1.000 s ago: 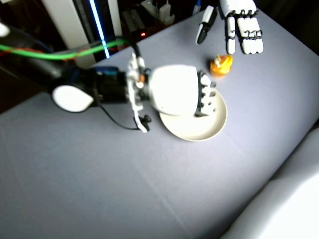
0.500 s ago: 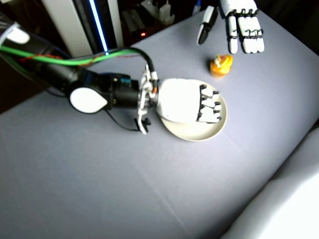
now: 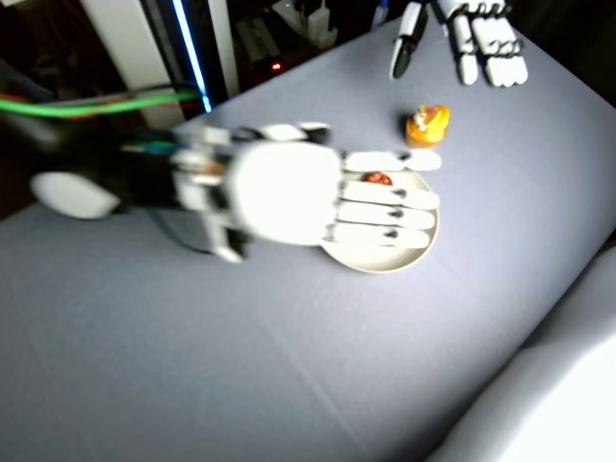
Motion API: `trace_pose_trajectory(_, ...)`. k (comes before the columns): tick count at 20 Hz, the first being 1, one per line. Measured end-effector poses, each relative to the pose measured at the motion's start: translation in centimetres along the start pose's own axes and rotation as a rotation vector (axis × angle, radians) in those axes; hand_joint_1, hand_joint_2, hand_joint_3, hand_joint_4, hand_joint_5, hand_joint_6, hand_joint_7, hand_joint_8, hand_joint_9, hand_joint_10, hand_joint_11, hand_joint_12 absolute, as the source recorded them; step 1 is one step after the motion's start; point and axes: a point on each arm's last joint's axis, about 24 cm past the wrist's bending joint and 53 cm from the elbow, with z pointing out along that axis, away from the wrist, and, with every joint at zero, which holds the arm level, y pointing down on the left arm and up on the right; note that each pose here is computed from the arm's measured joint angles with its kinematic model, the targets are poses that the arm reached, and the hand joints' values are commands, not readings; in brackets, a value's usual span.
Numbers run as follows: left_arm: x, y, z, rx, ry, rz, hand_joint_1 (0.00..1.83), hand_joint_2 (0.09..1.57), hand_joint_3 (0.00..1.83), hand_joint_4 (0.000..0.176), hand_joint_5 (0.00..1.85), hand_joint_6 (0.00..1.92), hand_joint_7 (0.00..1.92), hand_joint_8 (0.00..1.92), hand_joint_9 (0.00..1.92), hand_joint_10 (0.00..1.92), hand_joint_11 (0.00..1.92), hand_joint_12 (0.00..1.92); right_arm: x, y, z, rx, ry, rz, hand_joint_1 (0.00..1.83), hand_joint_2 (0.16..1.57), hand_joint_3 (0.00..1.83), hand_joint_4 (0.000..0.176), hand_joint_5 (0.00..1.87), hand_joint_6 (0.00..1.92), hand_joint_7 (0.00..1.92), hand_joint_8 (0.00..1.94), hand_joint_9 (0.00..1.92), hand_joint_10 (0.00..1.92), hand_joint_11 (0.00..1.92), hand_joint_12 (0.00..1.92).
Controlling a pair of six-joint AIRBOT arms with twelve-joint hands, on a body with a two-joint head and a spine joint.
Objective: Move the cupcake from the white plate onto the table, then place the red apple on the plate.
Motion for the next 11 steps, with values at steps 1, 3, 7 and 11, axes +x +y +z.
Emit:
trace_pose_trajectory(1,-0.6,-0.2,-0.4,0.017,-0.022,-0.026,0.76,1.06,0.01,0.062,0.14,0.01,0.11,0.01,0.12,0.02,0.20,0.12,-1.1,0.7,-1.6,-0.023,-0.036,0.003,0.77,0.93,0.02,0.139,0.00,0.00,0.00,0.00,0.00,0.00,0.00,0.00)
trace_pose_trajectory(3,-2.1,-0.7,-1.1,0.044,-0.075,-0.072,0.42,1.22,0.01,0.169,0.46,0.02,0.06,0.00,0.04,0.00,0.07,0.07,-4.1,1.9,-4.6,-0.063,-0.155,0.021,0.61,1.11,0.01,0.039,0.02,0.00,0.18,0.01,0.22,0.02,0.17,0.07)
trace_pose_trajectory(7,-5.8,-3.8,-1.4,0.169,-0.193,-0.086,0.23,1.31,0.02,0.173,0.18,0.00,0.11,0.02,0.06,0.01,0.00,0.00,-6.0,5.3,-7.8,-0.184,-0.282,0.014,0.50,1.32,0.03,0.106,0.29,0.00,0.14,0.00,0.07,0.00,0.00,0.00)
trace_pose_trajectory(11,-8.1,-8.4,-0.5,0.341,-0.251,-0.038,0.19,1.43,0.00,0.000,0.34,0.02,0.39,0.05,0.47,0.15,0.27,1.20,-5.1,9.6,-8.0,-0.280,-0.263,-0.089,0.72,1.21,0.01,0.000,0.37,0.00,0.32,0.01,0.22,0.01,0.03,0.06)
